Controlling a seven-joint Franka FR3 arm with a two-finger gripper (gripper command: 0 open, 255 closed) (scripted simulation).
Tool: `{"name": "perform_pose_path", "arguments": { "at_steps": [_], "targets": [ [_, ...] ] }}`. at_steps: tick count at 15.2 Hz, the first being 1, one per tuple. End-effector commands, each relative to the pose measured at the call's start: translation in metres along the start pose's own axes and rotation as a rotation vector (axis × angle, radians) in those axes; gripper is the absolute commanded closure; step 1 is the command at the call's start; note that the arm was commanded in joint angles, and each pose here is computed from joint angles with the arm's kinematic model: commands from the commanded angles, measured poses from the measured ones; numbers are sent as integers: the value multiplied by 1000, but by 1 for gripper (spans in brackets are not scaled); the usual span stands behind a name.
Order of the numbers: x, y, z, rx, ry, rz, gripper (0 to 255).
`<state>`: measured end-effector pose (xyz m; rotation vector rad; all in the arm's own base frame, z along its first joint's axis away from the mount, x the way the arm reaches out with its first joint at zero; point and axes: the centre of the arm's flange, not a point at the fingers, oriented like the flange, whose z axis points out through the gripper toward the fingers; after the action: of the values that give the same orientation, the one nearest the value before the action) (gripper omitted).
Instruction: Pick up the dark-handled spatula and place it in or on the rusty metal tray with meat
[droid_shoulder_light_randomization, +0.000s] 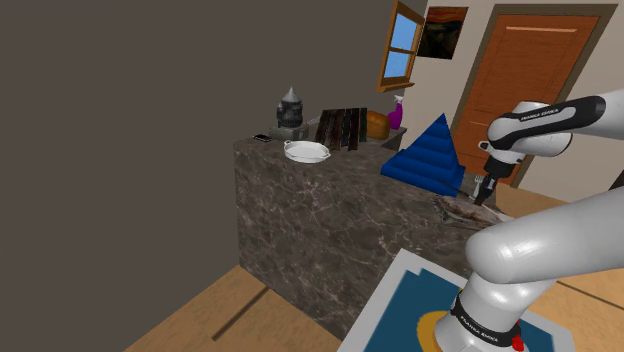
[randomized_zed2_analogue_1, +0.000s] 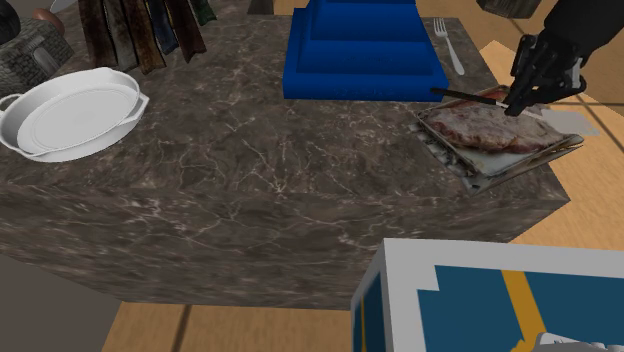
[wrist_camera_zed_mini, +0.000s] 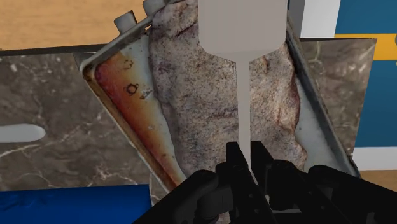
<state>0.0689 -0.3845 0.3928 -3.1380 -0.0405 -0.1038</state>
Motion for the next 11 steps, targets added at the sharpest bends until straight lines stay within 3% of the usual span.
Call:
{"name": "perform_pose_path", "arguments": {
  "at_steps": [1, 6, 7, 11],
  "targets": [
    [0, -1, 3, 0, 0, 0, 255],
    [0, -1, 3, 0, 0, 0, 255],
    [0, -1, 3, 0, 0, 0, 0],
    [0, -1, 3, 0, 0, 0, 0]
  ]
}}
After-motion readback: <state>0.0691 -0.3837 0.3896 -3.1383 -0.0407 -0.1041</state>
